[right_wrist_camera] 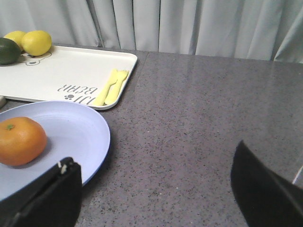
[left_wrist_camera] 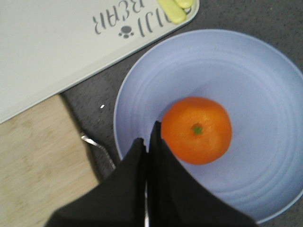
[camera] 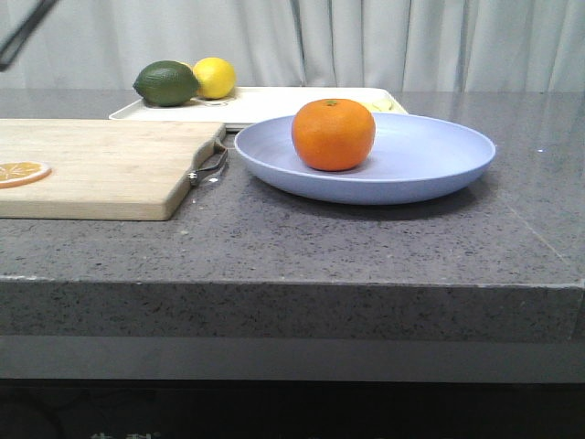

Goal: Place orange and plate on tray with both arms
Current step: 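Open the left gripper and raise it away from the plate, then lower the right gripper to the plate rim farthest from the orange and grip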

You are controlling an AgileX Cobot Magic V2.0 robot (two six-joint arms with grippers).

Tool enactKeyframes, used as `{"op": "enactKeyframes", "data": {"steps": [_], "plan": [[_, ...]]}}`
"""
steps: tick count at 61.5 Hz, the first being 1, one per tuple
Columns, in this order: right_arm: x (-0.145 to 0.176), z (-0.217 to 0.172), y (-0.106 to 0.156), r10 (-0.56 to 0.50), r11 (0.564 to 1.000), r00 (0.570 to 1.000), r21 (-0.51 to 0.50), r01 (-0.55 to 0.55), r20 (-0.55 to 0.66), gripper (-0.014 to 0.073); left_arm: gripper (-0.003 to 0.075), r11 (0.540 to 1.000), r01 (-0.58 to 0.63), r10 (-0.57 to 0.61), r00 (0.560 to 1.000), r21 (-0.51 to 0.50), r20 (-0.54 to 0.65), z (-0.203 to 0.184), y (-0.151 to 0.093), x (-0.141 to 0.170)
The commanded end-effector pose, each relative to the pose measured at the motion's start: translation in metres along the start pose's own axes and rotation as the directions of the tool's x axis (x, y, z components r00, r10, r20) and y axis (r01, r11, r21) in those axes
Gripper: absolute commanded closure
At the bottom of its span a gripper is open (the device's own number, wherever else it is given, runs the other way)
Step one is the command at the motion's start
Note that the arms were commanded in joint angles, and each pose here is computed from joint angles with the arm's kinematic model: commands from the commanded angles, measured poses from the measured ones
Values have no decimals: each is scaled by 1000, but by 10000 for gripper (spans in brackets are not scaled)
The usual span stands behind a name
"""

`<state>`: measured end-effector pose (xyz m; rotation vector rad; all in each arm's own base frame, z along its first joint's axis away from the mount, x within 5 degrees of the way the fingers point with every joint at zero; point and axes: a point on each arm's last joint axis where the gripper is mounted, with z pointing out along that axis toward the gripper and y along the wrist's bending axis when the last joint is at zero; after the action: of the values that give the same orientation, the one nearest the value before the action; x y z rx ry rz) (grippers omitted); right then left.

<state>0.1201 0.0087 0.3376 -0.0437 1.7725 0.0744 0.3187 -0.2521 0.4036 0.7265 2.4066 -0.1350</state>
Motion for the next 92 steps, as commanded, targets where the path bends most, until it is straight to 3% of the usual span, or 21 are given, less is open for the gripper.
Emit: {"op": "enactKeyframes", "data": {"steps": [1,19,35,44,58,77,84,92], "plan": [[-19,-3,0,0,1000,993,2,0,118,-47,738,995,78,-76,996,-63,35,-41,31,13],[-19,-3,0,0,1000,993,2,0,117,-47,738,931,307,-302,952,-197,56,-68,110,83],[-19,-2,0,0,1000,993,2,0,116,-47,738,852,452,-419,891,-264,174,-85,139,158],[-18,-1,0,0,1000,994,2,0,112,-47,738,834,490,-413,860,-255,301,-98,132,196],[-17,3,0,0,1000,995,2,0,95,-47,738,853,478,-330,804,-208,495,-115,104,255],[-13,16,0,1,1000,999,4,-1,49,-47,738,870,467,-206,639,-161,741,-140,66,338],[-10,26,-1,2,1000,1000,4,-2,11,-47,738,872,466,-175,582,-149,794,-147,58,356],[-14,47,0,28,1000,998,1,-28,-63,-47,738,873,466,-158,549,-144,820,-150,53,366]]}}
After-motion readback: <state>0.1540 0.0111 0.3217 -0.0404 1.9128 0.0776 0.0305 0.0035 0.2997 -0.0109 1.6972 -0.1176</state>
